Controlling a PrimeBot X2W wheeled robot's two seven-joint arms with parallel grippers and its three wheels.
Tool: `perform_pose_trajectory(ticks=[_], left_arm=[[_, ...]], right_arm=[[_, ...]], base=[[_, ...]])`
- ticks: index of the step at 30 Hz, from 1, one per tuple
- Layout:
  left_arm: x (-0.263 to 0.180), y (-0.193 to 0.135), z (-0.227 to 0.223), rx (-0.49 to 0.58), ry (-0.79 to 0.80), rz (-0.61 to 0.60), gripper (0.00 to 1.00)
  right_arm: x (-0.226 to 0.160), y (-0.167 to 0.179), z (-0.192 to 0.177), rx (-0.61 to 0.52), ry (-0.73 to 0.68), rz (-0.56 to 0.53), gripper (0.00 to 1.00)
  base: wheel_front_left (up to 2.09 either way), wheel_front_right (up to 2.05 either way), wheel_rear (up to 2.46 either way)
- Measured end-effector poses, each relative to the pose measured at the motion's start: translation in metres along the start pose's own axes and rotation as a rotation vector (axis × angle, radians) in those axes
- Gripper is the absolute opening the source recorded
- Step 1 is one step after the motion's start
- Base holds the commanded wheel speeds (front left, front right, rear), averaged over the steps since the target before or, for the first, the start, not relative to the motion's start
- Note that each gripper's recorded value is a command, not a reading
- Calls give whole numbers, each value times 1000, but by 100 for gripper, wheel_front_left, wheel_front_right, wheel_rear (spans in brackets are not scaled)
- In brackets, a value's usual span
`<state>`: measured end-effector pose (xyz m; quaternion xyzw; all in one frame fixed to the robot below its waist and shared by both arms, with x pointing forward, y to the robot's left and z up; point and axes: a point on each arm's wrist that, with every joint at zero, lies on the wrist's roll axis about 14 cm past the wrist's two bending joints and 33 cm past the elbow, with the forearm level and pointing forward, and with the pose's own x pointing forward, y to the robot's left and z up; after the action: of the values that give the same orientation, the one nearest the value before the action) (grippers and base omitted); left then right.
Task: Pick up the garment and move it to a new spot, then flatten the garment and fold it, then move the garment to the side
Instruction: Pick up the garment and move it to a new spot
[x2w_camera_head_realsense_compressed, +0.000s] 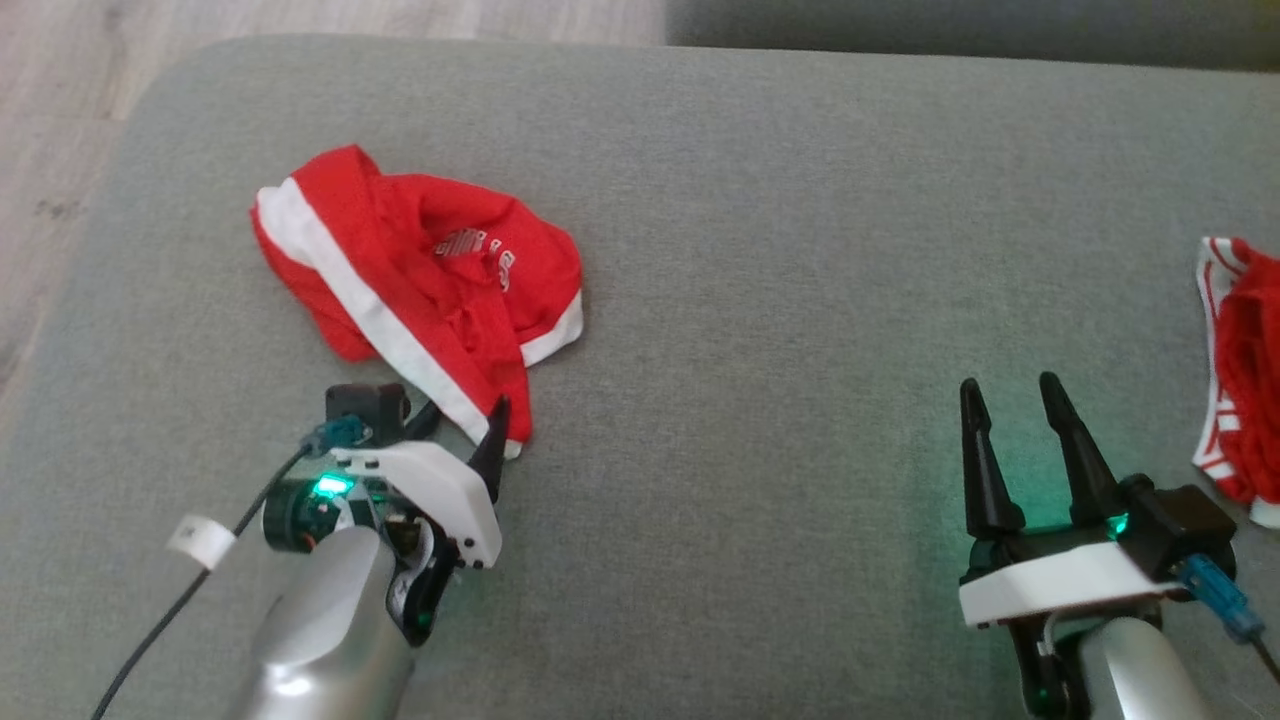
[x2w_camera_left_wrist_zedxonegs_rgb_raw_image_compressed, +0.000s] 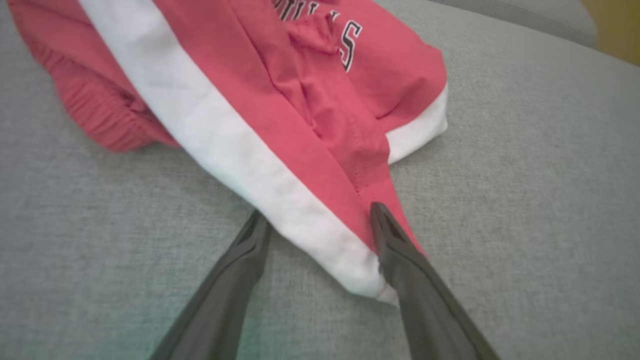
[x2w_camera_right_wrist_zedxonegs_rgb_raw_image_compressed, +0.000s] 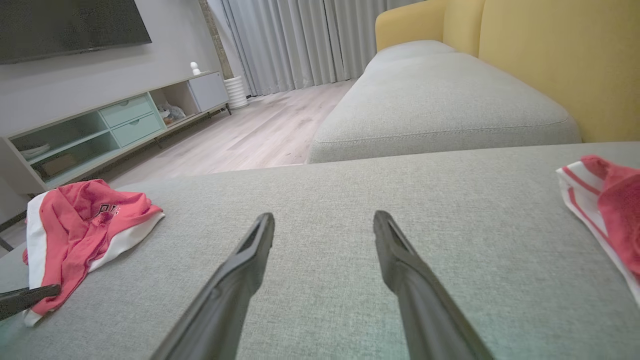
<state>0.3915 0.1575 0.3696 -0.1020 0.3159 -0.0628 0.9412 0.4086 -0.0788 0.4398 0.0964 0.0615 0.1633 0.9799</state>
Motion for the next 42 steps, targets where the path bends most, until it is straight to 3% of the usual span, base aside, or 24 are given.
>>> perform_pose_trajectory(ticks=[2, 3, 4, 5, 17, 31, 39, 40, 41, 42], left_arm=[[5, -4, -1, 1, 15, -12, 100], [7, -6, 0, 4, 17, -19, 64], [8, -8, 2, 4, 16, -27, 64], [9, -11, 4, 0, 11, -34, 0], [-1, -74, 76, -12, -321, -217, 0], [-35, -261, 138, 58, -538, -680, 0], [-56, -340, 112, 102, -476, -885, 1], [-58, -347, 104, 110, -457, -906, 37], [-59, -353, 97, 127, -442, -926, 100], [-61, -358, 90, 145, -428, -948, 100]], right_arm=[[-1, -4, -1, 1, 3, -10, 100], [-1, -5, -1, 1, 2, -13, 100], [0, -5, 1, 0, -3, -14, 100], [0, -5, 3, -1, -8, -13, 100], [-15, -13, 25, -4, -67, -51, 100], [-68, -60, 41, 13, -123, -236, 100], [-90, -81, 39, 26, -119, -327, 100], [-91, -83, 38, 28, -118, -334, 100], [-93, -85, 37, 28, -113, -341, 100], [-93, -87, 35, 29, -107, -347, 100]], base=[[0, 0, 0], [0, 0, 0], [0, 0, 0], [0, 0, 0], [0, 0, 0], [0, 0, 0], [0, 0, 0], [0, 0, 0], [0, 0, 0], [0, 0, 0]])
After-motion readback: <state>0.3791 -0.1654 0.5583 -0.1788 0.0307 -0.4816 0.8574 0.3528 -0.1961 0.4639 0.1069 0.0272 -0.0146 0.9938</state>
